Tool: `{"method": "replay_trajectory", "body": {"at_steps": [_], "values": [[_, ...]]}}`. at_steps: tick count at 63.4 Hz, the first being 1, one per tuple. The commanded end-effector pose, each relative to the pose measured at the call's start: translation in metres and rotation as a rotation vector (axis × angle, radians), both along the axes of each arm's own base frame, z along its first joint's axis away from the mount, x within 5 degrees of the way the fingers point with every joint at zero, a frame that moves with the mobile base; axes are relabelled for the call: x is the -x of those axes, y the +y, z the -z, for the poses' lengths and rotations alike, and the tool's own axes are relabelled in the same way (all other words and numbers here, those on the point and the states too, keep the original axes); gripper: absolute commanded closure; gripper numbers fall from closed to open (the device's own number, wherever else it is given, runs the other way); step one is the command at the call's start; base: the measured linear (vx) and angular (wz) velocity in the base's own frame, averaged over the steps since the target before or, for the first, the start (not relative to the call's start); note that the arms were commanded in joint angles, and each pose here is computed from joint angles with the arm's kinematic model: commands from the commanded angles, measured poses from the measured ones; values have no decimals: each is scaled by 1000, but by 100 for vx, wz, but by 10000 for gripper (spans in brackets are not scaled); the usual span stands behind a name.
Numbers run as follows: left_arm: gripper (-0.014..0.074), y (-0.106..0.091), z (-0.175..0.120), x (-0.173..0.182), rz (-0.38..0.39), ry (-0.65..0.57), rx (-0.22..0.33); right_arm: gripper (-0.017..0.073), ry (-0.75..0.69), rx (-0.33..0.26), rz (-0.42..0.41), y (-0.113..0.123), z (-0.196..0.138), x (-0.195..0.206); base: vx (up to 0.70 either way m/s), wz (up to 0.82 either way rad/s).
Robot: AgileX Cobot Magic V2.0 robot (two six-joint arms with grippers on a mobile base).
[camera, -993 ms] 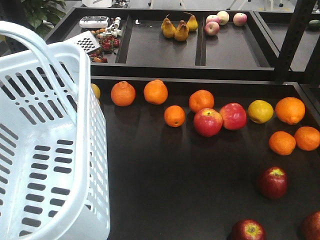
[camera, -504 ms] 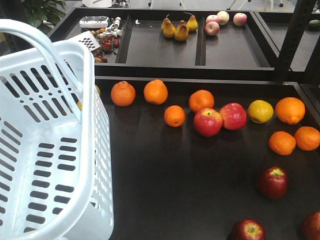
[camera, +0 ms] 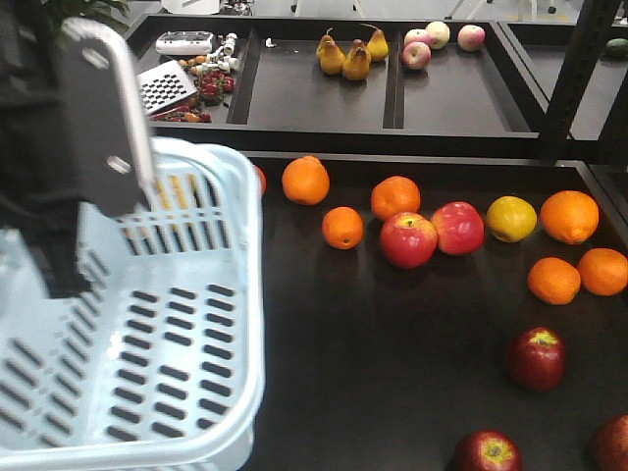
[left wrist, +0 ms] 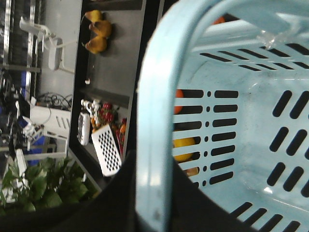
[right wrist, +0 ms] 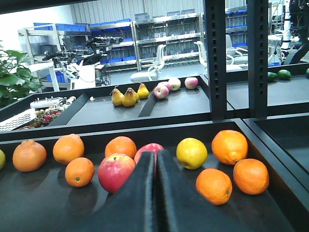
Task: Pick three apples into basket with both arms
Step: 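Lower the light-blue basket onto the table with the left gripper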
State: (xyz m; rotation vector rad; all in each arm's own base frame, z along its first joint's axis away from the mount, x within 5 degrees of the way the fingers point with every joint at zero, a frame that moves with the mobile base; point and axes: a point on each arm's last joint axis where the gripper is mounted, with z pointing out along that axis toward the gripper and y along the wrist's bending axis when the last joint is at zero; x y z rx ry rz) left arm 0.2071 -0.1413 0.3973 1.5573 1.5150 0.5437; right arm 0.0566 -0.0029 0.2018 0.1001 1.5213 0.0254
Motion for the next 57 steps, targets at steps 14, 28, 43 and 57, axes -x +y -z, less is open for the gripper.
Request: {"method": "replay_trajectory", "body": {"at_steps": [14, 28, 43, 57], "values": [[600, -31, 44, -57, 92, -82, 145, 568, -77, 15, -9, 1, -3, 1, 0, 0], [600, -47, 77, -87, 124, -76, 159, 568, -77, 15, -9, 1, -3, 1, 0, 0], [600, -63, 111, -105, 165, -48, 152, 568, -77, 15, -9, 1, -3, 1, 0, 0], [600, -68, 137, -114, 175, 0, 93, 568, -75, 15, -9, 1, -3, 1, 0, 0]]}}
